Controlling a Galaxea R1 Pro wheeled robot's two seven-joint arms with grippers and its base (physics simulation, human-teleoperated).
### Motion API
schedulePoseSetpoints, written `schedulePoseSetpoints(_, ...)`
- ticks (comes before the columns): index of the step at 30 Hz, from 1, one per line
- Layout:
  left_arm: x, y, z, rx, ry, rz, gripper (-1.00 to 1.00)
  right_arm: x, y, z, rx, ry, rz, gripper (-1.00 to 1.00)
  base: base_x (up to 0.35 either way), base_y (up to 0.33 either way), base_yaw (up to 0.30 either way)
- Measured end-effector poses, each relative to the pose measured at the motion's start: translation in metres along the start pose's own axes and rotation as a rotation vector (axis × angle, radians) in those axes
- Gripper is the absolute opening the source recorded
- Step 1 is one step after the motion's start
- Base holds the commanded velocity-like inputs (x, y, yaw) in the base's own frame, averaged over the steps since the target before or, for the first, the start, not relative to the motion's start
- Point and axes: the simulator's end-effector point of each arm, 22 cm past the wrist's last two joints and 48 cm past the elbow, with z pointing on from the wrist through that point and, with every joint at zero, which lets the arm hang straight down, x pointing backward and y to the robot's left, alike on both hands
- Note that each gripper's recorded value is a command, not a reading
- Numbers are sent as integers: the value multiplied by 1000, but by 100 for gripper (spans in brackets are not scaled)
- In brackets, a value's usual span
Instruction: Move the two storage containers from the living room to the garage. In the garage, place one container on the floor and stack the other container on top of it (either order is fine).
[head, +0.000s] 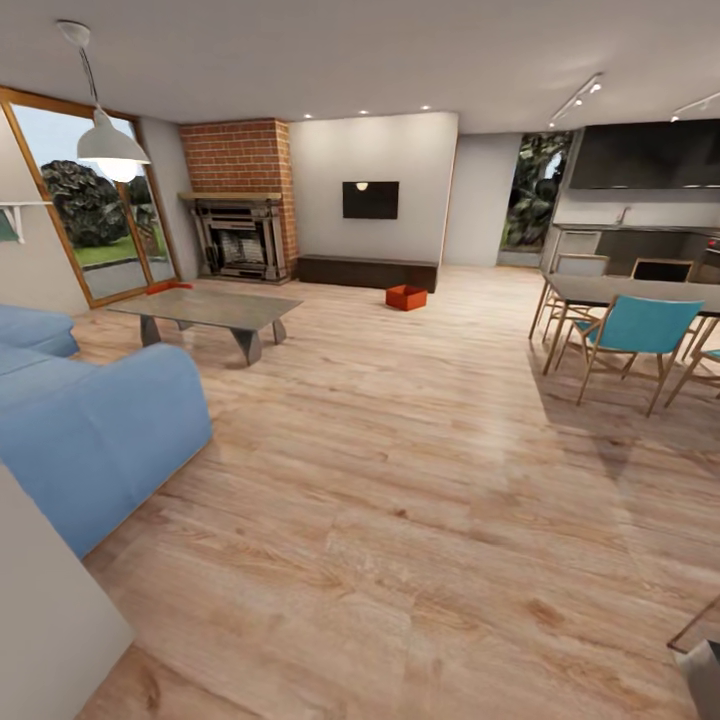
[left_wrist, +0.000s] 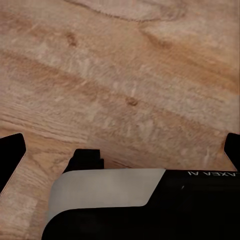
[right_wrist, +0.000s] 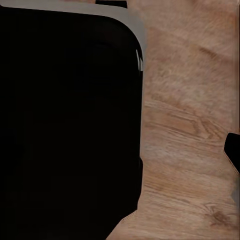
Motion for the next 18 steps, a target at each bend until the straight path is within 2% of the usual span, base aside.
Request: schedulePoseSetpoints(18,0,2,0,-3,-1,0,100,0,1,0,-1,0,0,100,346,0,0)
